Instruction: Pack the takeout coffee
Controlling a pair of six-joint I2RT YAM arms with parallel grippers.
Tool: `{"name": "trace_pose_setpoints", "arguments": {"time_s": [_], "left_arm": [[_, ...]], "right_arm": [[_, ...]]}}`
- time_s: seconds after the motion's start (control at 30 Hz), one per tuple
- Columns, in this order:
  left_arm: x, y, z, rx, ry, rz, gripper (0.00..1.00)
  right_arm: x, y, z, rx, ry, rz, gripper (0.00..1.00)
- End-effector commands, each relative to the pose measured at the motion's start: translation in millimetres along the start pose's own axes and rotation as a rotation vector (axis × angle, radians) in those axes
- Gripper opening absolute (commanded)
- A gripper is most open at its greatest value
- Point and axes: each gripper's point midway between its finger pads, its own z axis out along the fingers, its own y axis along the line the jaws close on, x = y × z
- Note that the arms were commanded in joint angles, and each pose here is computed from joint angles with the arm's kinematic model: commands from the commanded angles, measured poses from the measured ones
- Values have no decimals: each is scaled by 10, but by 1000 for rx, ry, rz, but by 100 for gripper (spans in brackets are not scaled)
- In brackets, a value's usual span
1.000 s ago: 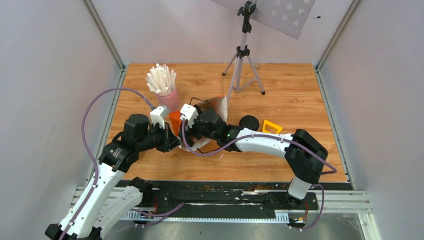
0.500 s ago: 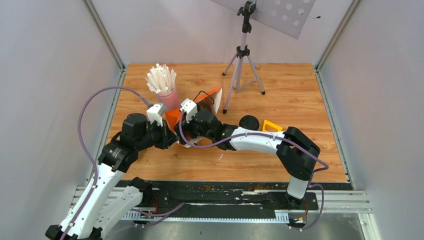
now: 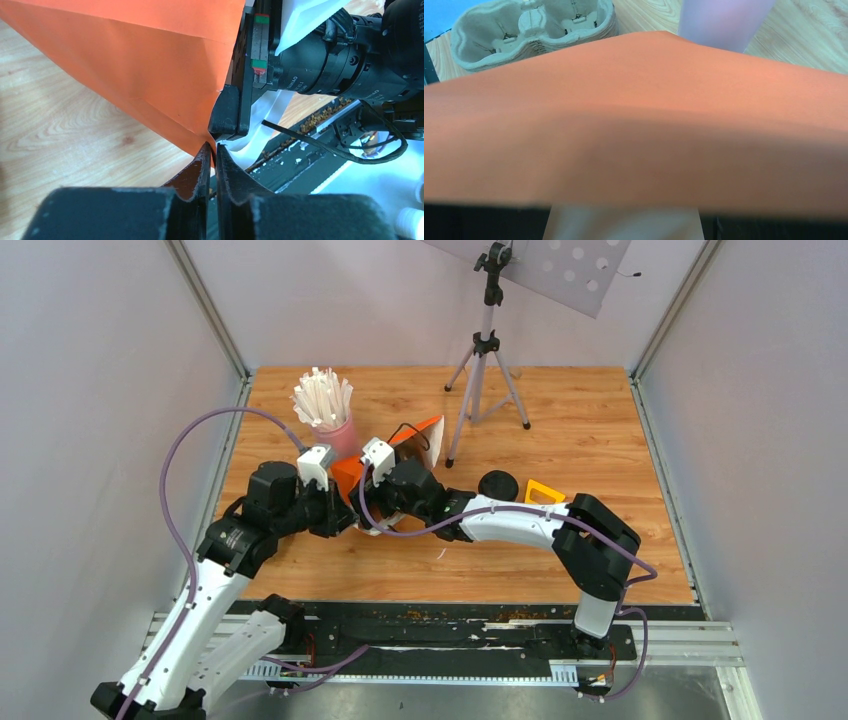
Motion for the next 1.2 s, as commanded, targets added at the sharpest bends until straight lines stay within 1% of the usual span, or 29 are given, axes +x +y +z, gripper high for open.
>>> {"name": "trace_pose_setpoints", "arguments": {"time_s": [0.0,0.1,0.27,0.33,0.4,0.47,0.57,0.67,0.8,0.93,1.03,1.17], "left_arm": [[-93,-119,-105,17,18,1,17],[-171,-145,-133,8,12,-16,19],[-305,-89,-208,-57,-30,-41,29],[-352,-29,-251,-106,-46,-51,32],[-427,-37,-281,-114,-70,-52,37],[-505,-58,-307,-114,-96,-55,39],[-623,-129,-295,-83,-116,-29,44],[-693,-184,-278,-58,-98,25,50],[-712,-120,-231,-92,-58,62,53],[-720,-109,-162,-89,-48,66,58],[-698,-144,-109,-60,-39,58,63],[-701,-140,-74,-59,-41,46,65]], "right_arm": [[217,-113,-9,25,67,-13,94],[249,-101,-45,10,73,-36,91],[223,-93,-103,1,57,-49,87],[184,-98,-123,4,47,-57,85],[144,-98,-144,2,36,-66,82],[128,-80,-151,-9,33,-69,78],[109,-29,-163,-48,29,-108,68],[63,1,-199,-64,11,-114,64],[1,3,-233,-67,-16,-130,60],[-74,9,-235,-69,-35,-139,57],[-137,25,-239,-77,-47,-145,53],[-207,45,-255,-86,-56,-161,49]]}}
